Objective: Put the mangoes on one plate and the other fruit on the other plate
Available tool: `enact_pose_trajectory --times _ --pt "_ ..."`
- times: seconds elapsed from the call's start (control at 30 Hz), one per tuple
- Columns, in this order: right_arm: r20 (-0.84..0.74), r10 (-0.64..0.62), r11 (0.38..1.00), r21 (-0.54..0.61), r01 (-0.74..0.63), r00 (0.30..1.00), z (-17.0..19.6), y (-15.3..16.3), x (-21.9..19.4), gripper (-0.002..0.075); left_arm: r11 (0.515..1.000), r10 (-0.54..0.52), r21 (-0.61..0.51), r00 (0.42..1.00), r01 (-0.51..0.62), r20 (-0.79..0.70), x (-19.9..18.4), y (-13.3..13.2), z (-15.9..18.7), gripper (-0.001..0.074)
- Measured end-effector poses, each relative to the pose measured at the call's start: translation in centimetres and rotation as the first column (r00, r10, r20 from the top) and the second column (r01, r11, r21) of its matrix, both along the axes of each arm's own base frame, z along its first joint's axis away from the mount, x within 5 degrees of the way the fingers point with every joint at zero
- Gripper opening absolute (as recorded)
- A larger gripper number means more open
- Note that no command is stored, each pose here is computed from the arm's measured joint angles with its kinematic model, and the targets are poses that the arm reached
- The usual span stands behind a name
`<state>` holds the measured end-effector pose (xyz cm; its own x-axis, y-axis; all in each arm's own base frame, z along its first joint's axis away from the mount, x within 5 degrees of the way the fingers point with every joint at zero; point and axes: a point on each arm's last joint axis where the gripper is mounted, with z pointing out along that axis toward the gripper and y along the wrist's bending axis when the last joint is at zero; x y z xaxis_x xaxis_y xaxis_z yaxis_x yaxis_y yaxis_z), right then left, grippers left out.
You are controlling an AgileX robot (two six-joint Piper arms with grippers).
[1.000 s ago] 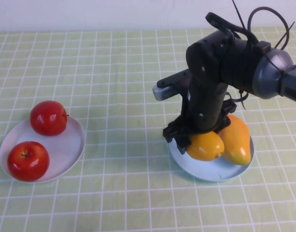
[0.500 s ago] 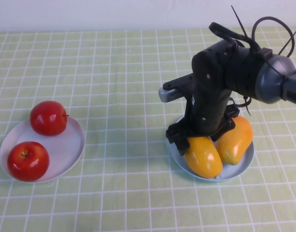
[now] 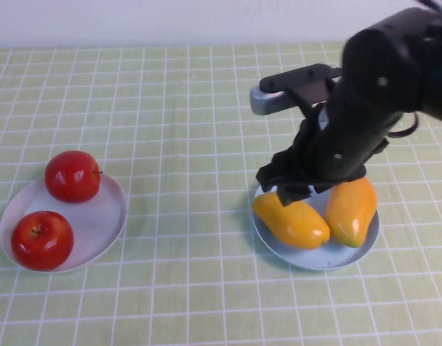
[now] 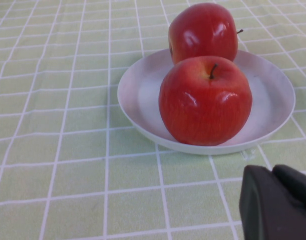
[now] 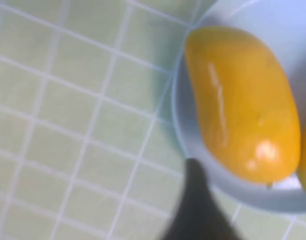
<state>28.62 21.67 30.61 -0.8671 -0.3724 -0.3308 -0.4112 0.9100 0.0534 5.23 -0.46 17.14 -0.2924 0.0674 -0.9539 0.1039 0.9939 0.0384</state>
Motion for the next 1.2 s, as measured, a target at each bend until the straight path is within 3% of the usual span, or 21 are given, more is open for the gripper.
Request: enact_pose_trajectory --times 0.13,0.27,0.63,0.93,1.1,1.2 --pt "0.04 -0.002 0.999 0.046 0.0 0.999 2.2 -2.4 -3.3 0.0124 1.0 0.0 0.0 1.0 0.0 0.0 0.0 0.0 0.0 0.0003" --pt "0.058 0.01 0.999 0.036 -0.012 0.998 2.6 -4.5 -5.8 0.0016 1.0 0.0 0.0 1.0 0.0 0.0 0.0 0.0 0.0 0.0003" --pt "0.087 0.054 0.997 0.046 -0.058 0.995 1.9 -8.8 -11.6 -0.0013 1.0 0.0 0.0 1.0 0.0 0.0 0.0 0.0 0.0 0.0003" --pt "0.141 0.07 0.997 0.007 -0.071 0.988 0.6 -9.4 -11.6 -0.0015 1.0 0.0 0.0 1.0 0.0 0.0 0.0 0.0 0.0 0.0003" --pt "0.3 0.061 0.996 0.041 -0.077 0.952 -0.7 -10.1 -10.8 -0.0015 1.0 0.0 0.0 1.0 0.0 0.0 0.0 0.0 0.0 0.0003" --pt "0.41 -0.01 0.997 0.073 -0.022 0.912 -1.7 -12.5 -11.0 -0.0015 1.0 0.0 0.0 1.0 0.0 0.0 0.0 0.0 0.0 0.0003"
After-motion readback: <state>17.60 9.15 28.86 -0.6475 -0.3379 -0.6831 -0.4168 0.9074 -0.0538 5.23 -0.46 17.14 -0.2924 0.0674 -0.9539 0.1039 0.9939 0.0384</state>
